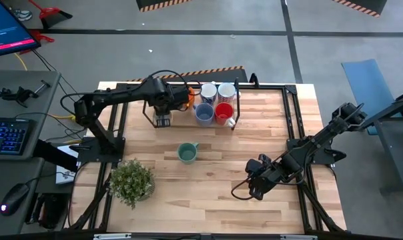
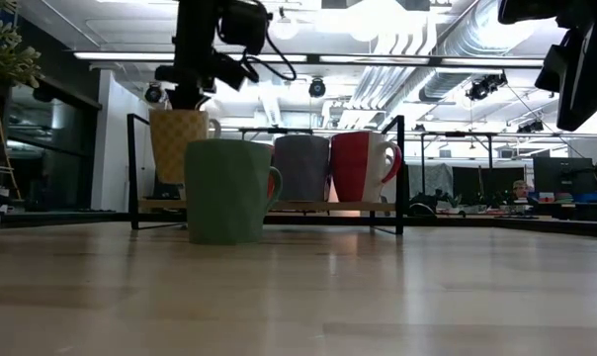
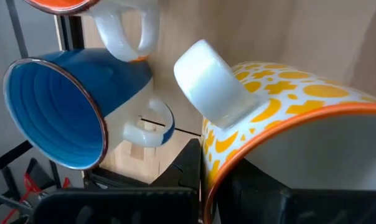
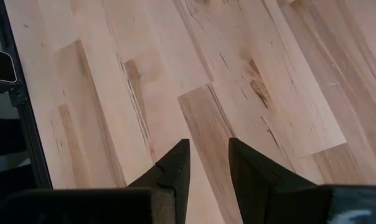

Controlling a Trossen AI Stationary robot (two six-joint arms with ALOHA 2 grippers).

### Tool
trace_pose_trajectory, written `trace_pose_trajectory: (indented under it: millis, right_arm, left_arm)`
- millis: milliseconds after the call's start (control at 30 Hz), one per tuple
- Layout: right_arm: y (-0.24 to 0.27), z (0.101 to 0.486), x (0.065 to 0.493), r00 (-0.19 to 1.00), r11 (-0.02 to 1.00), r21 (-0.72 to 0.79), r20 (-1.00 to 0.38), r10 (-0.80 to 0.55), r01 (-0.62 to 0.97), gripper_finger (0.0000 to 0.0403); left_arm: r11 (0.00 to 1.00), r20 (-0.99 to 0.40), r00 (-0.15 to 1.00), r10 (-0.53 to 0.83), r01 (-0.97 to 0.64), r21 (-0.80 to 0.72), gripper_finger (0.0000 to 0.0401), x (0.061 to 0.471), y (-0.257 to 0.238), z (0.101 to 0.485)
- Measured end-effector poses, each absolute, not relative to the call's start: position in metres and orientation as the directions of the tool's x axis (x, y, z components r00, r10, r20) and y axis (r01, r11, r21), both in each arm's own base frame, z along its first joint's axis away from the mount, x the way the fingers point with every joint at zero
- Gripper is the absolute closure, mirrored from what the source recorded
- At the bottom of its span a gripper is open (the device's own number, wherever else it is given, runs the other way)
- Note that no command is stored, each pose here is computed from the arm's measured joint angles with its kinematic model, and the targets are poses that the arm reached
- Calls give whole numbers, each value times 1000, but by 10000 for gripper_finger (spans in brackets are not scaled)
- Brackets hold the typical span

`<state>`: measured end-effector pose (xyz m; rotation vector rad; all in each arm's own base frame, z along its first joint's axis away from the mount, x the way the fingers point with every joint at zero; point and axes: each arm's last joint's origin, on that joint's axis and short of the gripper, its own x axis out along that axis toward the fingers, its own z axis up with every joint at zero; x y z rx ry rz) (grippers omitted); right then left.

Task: Place coffee mugs
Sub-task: Put the yellow pattern mug on the shelf

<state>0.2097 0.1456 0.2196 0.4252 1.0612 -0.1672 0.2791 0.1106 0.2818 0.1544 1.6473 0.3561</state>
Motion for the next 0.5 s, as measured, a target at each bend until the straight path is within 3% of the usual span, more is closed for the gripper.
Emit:
trace_pose_trajectory:
  millis: [267, 500]
  right_arm:
    - [146, 220, 211, 492, 905, 267, -867, 75, 332, 314]
    - [147, 221, 211, 501, 903, 278, -861, 82, 329, 314]
  left_arm:
    - [947, -943, -165, 288, -100, 306, 393, 270, 123, 266]
    - [942, -944, -138, 300, -116, 316, 393, 269, 132, 257]
